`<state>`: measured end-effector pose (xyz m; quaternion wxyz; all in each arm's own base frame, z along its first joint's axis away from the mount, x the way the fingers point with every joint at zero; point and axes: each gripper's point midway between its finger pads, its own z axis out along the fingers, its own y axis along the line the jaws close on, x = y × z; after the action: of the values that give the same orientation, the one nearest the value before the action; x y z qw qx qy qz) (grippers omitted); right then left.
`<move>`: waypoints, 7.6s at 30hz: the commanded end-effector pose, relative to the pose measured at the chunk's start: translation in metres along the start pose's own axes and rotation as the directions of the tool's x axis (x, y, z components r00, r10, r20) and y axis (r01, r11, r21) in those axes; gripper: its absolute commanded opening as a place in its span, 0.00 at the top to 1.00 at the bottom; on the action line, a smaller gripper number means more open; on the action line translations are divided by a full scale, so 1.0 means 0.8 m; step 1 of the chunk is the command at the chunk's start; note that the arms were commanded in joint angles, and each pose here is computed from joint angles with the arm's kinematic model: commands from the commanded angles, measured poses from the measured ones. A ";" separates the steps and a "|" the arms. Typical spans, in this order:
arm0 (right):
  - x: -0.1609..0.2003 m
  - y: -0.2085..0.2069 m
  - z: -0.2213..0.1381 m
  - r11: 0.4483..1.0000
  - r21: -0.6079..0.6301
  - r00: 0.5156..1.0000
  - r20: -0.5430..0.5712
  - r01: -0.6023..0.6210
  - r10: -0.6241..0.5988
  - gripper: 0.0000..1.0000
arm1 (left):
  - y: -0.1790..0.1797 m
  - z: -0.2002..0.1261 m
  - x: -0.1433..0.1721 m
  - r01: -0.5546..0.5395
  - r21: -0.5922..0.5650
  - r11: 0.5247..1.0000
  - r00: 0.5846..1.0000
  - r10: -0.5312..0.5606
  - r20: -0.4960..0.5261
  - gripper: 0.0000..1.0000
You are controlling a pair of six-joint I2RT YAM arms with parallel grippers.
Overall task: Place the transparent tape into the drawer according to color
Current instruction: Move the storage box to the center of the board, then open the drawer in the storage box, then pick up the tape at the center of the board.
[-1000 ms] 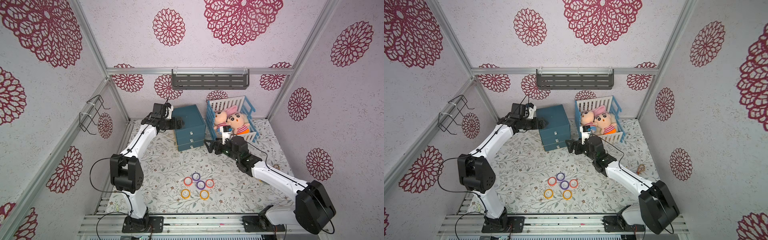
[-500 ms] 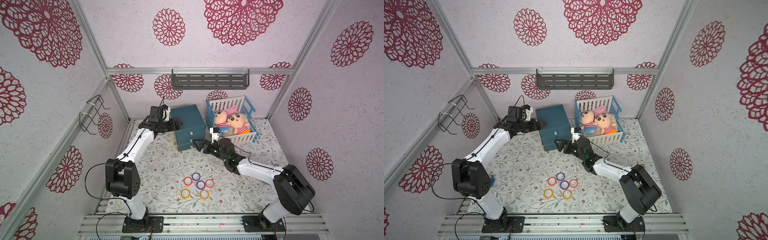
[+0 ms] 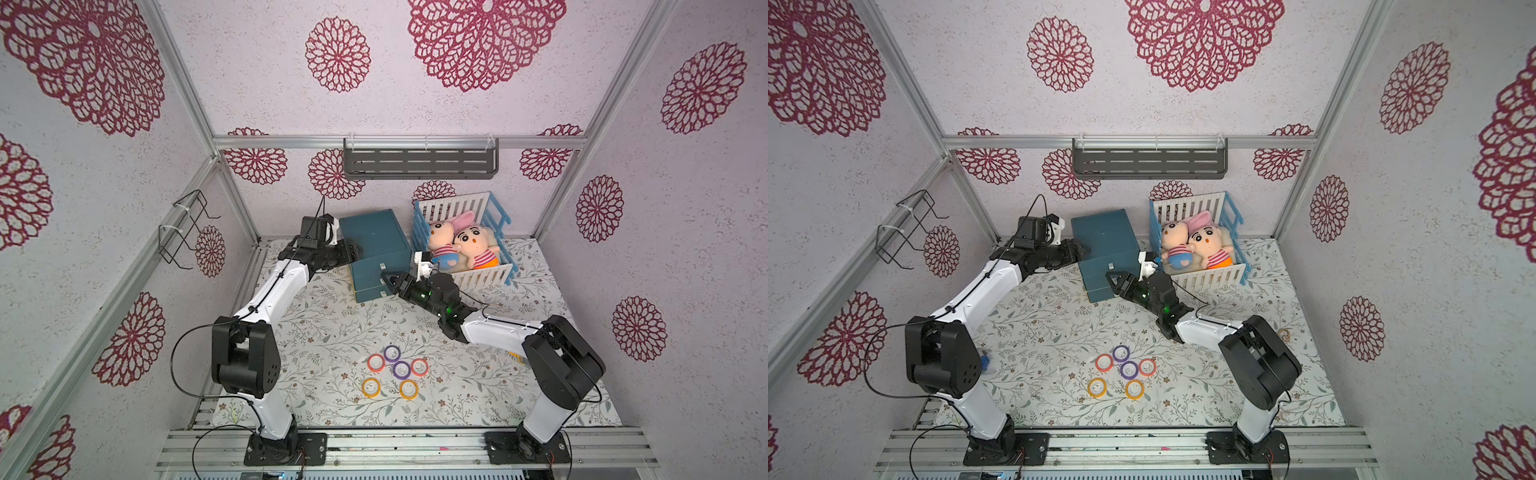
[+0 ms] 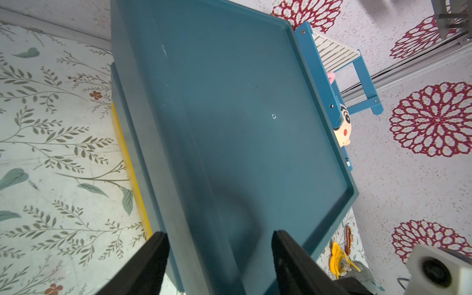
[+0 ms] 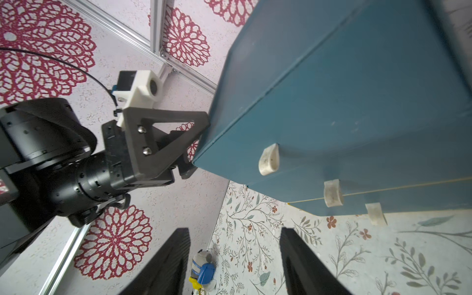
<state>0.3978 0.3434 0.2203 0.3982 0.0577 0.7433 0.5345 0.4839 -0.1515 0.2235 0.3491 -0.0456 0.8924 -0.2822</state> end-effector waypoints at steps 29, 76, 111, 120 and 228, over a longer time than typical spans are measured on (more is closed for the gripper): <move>-0.045 -0.017 0.046 0.980 -0.035 0.974 0.105 -0.196 0.199 0.61 | -0.007 -0.005 -0.003 -0.002 0.044 0.999 1.000 0.001 0.013 0.40; -0.050 0.000 0.028 0.980 -0.071 0.977 0.088 -0.187 0.193 1.00 | -0.014 -0.009 -0.005 -0.013 0.060 0.998 1.000 0.013 0.007 0.45; 0.020 0.013 -0.063 0.989 0.004 0.989 0.008 -0.146 0.146 1.00 | -0.014 -0.012 -0.006 -0.015 0.056 0.998 1.000 0.015 0.007 0.48; 0.026 0.011 -0.064 0.991 0.016 0.991 0.005 -0.136 0.136 1.00 | -0.015 -0.011 -0.006 -0.018 0.055 0.998 1.000 0.017 0.007 0.48; 0.196 -0.211 -0.248 0.471 0.395 0.432 -0.901 0.789 0.032 0.38 | 0.068 -0.124 0.216 0.140 -0.132 0.981 0.989 -0.145 -0.031 0.03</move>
<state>0.2271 0.2094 0.0211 0.0899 -0.2070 0.9741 -0.0107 0.2948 -0.1047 0.1395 0.2942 -0.1383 0.9127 -0.2476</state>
